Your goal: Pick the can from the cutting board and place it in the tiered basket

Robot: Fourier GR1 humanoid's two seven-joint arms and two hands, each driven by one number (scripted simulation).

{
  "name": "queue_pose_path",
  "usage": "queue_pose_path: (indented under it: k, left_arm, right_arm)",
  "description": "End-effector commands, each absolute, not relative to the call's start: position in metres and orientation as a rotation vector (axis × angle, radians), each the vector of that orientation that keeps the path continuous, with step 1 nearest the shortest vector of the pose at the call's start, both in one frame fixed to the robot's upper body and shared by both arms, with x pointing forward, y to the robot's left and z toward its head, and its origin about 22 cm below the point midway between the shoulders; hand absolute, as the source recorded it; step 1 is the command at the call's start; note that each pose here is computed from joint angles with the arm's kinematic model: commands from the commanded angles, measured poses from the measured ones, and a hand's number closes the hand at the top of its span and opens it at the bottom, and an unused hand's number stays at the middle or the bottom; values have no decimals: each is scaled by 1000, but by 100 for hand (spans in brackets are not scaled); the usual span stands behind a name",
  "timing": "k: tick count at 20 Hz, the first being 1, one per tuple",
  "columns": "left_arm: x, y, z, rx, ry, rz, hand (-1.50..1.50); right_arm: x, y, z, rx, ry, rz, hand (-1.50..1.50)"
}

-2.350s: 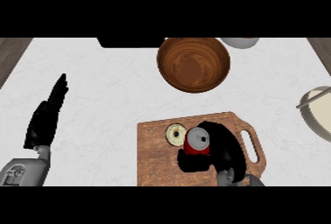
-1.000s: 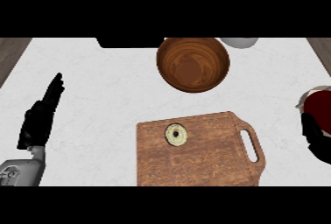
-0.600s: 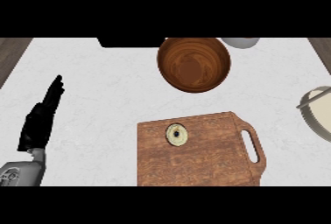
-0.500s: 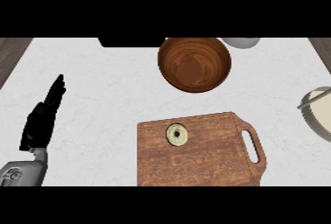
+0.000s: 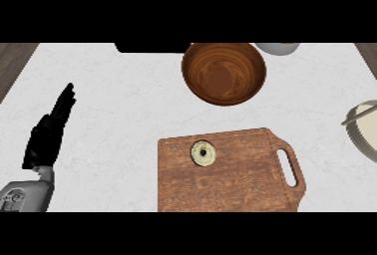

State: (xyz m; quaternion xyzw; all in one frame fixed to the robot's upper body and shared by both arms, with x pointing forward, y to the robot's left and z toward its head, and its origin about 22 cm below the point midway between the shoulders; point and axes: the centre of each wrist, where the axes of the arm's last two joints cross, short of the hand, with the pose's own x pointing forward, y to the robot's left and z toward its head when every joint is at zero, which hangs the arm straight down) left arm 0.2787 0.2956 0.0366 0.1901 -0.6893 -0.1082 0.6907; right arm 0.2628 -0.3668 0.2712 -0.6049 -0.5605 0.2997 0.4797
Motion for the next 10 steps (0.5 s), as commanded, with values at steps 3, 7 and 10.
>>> queue_pose_path:
  k: [3,7,10]
  left_arm:
    - [281,295,38,436,-1545,-241,0]
    - [277,301,30,429,-1531,-235,0]
    - [291,287,35,431,-1539,-243,0]
  right_arm:
    - [280,-423,266,-1525,-1323,776,150]
    - [290,-437,261,-1438,-1337,822,150]
    - [291,-448,237,-1332,-1369,852,150]
